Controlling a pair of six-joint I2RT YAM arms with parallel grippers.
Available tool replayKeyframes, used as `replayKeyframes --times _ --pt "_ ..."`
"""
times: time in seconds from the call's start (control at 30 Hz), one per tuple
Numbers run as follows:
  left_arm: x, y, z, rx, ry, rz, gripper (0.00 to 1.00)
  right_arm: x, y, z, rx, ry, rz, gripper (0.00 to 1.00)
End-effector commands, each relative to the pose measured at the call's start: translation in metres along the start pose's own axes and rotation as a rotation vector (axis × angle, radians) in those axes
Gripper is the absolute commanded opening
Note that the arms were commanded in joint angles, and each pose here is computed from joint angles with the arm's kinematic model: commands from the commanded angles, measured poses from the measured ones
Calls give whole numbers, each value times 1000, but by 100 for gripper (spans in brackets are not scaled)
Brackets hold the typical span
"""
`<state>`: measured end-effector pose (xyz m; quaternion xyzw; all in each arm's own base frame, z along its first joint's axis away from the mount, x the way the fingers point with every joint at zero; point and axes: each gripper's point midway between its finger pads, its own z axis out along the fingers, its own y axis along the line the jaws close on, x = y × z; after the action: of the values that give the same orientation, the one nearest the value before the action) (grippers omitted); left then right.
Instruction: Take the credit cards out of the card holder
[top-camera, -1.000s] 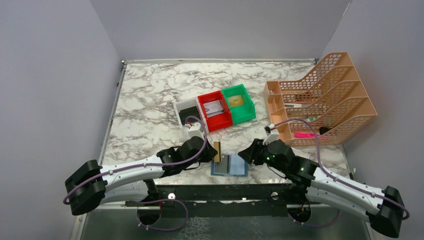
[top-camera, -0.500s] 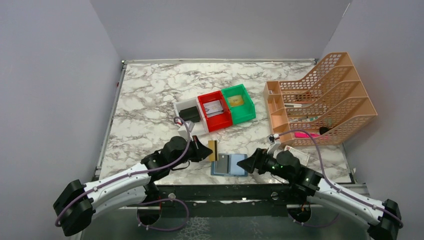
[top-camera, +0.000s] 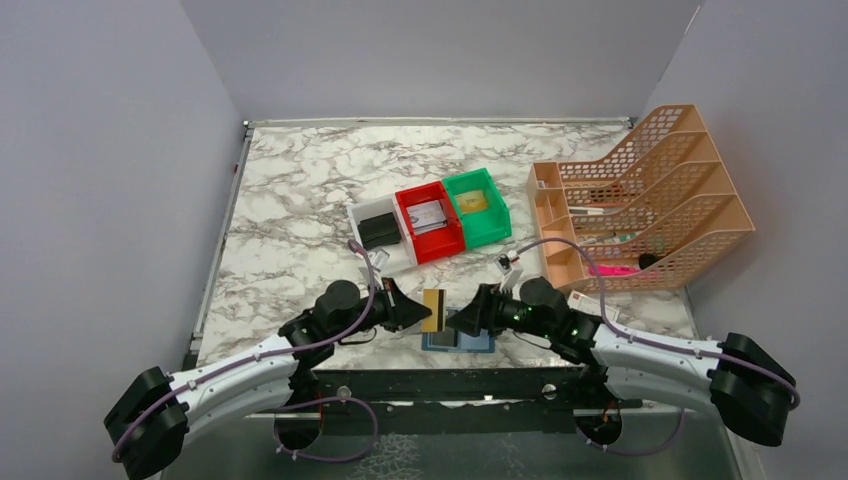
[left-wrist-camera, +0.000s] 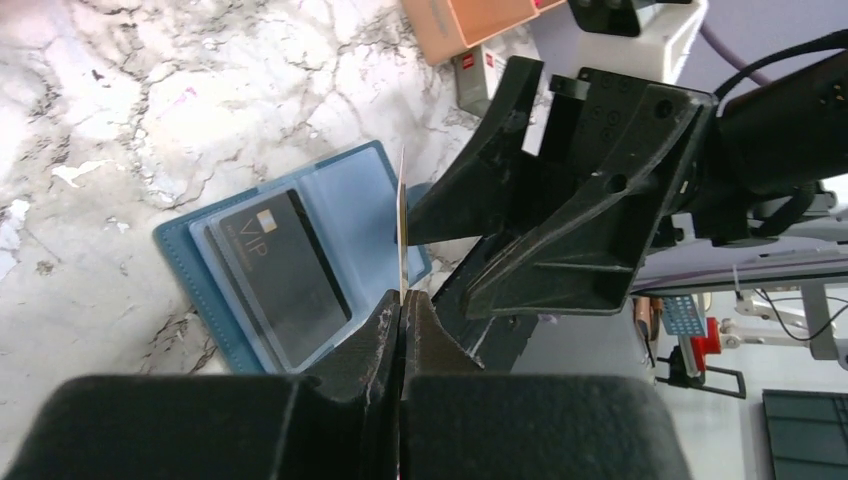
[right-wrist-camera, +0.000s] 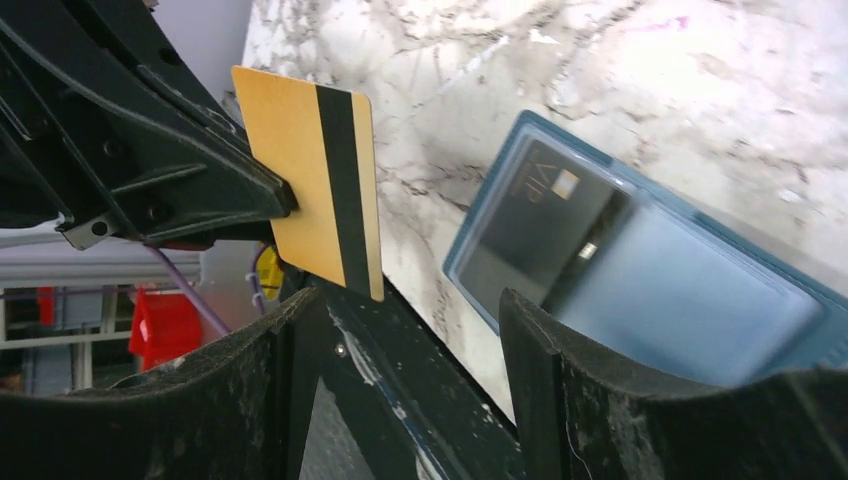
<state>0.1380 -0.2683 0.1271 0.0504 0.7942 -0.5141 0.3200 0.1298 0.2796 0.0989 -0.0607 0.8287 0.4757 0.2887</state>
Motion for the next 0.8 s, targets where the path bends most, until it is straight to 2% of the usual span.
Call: replayKeyframes --times 0.0,0.1,0.57,0.77 --pt "-7 -16 -4 89 -35 1 0 -13 39 8 -156 -6 -42 68" --pt "-4 -14 -5 91 -28 3 0 -13 45 13 -186 7 -47 66" --pt "-4 -27 -11 187 -29 10 0 -22 61 12 -426 44 -31 47" --pt "-11 -25 -12 184 -48 5 0 -21 64 8 -465 59 -30 30"
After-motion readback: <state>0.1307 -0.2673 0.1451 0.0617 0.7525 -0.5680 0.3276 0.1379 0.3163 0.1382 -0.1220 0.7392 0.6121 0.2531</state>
